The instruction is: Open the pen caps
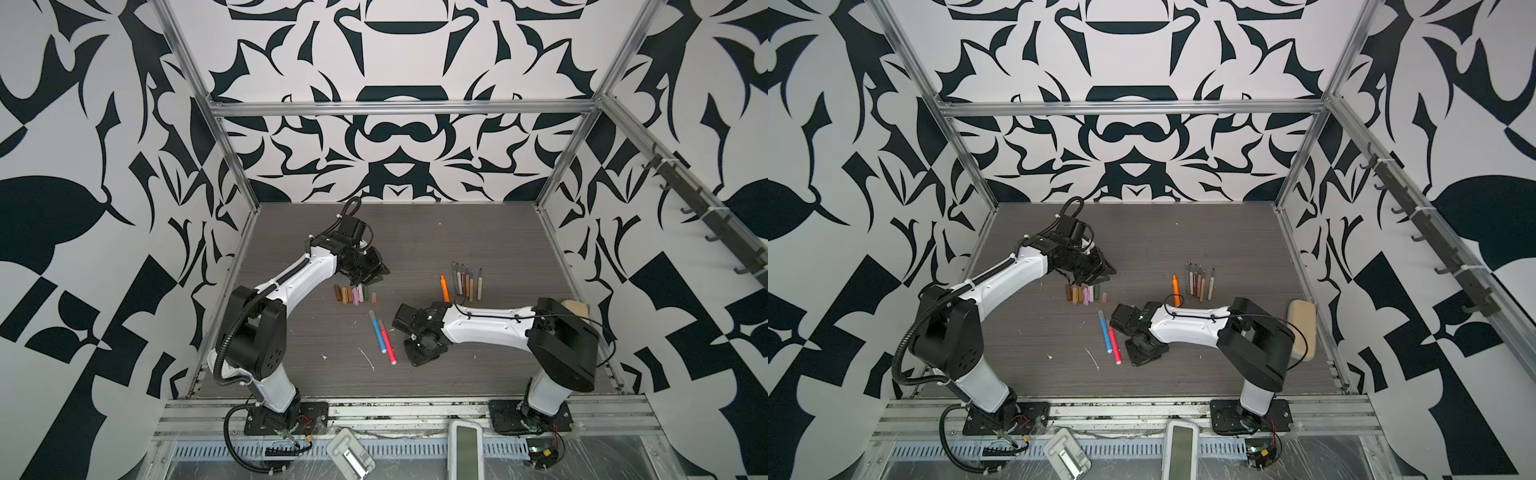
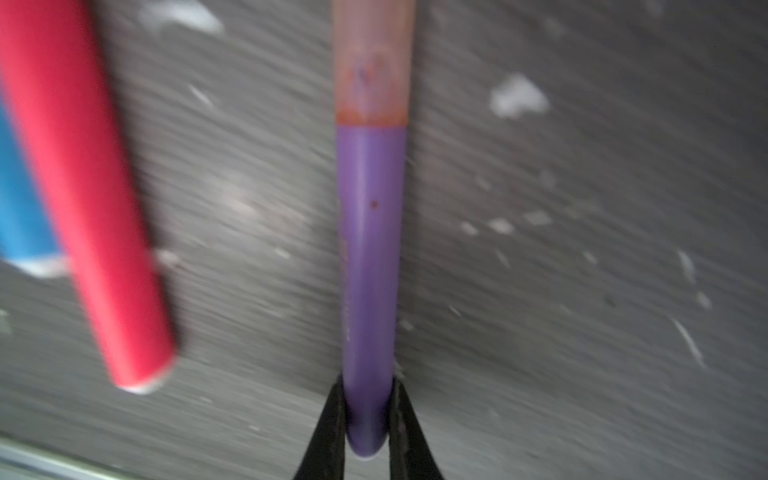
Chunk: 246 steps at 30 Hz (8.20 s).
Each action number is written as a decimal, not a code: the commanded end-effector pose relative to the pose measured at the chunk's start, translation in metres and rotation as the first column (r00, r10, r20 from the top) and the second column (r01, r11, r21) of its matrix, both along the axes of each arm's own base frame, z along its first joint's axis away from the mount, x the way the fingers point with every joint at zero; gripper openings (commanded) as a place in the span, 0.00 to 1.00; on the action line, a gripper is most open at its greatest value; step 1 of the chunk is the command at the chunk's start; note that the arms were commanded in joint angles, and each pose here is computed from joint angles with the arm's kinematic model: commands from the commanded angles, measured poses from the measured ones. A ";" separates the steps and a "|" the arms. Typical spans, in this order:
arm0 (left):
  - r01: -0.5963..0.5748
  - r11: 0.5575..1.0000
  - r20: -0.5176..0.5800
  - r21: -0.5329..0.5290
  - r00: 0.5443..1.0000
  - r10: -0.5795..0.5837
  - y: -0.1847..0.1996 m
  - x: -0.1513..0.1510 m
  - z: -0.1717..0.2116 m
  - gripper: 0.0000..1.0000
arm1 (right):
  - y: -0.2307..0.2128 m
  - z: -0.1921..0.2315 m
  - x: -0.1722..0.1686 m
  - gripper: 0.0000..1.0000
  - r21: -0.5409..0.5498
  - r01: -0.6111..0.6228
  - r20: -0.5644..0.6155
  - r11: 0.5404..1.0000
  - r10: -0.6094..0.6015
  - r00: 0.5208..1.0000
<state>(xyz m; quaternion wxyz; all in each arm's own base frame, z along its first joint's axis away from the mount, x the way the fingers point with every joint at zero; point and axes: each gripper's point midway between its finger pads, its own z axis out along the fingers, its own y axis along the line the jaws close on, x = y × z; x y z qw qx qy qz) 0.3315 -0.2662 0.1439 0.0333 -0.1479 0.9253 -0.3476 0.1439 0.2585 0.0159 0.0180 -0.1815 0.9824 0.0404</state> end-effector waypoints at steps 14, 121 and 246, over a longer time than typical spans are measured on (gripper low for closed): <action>0.083 0.997 0.020 -0.001 0.996 -0.083 -0.055 -0.009 0.014 0.33 | -0.016 0.093 0.003 0.00 0.586 0.140 -0.126 0.798 -0.080 0.989; 0.192 0.980 0.061 -0.052 0.980 -0.189 -0.110 0.000 0.021 0.00 | -0.020 0.127 0.060 0.00 0.633 0.370 -0.262 0.679 -0.262 0.929; 0.076 0.927 0.303 0.367 0.933 -0.196 0.008 0.008 0.078 0.27 | -0.055 0.102 0.100 0.00 0.129 0.218 0.030 0.967 -0.223 0.974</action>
